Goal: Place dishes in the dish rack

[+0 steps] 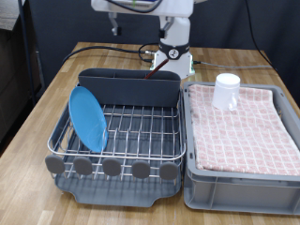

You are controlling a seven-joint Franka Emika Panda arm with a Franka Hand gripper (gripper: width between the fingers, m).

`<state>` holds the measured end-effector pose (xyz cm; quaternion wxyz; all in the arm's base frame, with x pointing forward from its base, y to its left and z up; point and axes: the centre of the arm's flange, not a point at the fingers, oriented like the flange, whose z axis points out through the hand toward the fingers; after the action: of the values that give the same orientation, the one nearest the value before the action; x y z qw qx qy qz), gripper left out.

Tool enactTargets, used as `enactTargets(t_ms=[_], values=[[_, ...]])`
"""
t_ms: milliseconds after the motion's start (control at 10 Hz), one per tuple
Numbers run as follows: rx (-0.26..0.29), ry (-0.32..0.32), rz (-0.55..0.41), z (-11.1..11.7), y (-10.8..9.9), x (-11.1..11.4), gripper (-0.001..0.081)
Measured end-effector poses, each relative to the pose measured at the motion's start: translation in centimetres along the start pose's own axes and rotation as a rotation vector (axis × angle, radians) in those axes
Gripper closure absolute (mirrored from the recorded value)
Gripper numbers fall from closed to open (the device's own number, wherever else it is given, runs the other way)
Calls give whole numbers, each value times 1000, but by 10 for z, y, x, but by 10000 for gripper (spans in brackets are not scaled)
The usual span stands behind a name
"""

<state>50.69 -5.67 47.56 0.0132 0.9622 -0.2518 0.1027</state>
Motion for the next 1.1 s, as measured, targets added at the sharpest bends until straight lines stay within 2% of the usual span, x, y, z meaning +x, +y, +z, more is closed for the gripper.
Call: enactTargets(t_ms=[200,300,500,1100], values=[[2,1,-8,-1,-5,-3,4],[1,-25,0,2,-4,-5,4],[25,-102,27,10,-17,-21,4],[20,-186,124,29,-92,-101,4]])
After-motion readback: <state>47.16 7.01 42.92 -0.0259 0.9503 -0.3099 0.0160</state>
